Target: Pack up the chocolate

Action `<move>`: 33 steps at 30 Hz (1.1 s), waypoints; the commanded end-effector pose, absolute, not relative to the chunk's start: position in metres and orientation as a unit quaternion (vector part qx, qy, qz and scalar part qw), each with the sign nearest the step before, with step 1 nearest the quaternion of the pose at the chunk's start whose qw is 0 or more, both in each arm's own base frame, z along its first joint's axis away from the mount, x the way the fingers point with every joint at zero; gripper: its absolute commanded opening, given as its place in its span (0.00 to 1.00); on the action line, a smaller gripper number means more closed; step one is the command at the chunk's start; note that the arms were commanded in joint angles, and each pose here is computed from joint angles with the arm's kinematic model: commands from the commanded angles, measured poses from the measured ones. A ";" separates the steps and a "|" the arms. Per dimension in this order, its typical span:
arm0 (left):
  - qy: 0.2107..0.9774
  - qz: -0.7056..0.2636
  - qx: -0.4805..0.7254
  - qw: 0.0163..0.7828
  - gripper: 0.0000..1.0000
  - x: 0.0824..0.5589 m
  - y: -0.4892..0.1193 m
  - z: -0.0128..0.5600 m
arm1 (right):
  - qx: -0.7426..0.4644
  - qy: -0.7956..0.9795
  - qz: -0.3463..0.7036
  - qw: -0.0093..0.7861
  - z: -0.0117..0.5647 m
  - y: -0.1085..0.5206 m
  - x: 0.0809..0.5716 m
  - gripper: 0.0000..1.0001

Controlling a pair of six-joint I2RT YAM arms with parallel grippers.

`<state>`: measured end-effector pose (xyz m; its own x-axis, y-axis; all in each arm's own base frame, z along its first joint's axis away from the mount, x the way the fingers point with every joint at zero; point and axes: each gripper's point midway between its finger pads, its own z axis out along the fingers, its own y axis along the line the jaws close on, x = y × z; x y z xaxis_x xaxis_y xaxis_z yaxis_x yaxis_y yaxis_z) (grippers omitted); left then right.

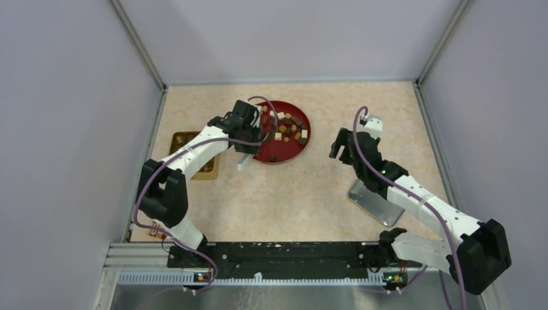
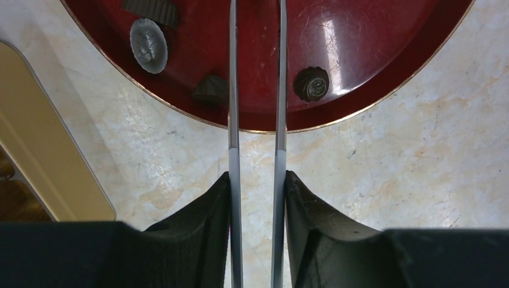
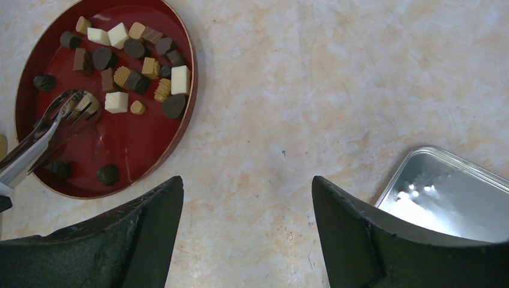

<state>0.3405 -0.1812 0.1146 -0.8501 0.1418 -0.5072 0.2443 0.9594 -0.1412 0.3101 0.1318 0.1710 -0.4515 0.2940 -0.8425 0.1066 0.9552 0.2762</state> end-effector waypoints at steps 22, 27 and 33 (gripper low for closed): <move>0.948 -0.042 -0.036 0.315 0.00 0.305 -0.051 0.198 | 0.112 0.842 0.102 0.517 0.174 0.143 0.327 0.76; 0.949 -0.001 -0.116 0.292 0.00 0.291 -0.017 0.186 | 0.104 0.844 0.112 0.514 0.174 0.152 0.333 0.76; 0.945 0.027 -0.151 0.287 0.00 0.289 0.001 0.183 | 0.100 0.846 0.116 0.511 0.174 0.155 0.334 0.76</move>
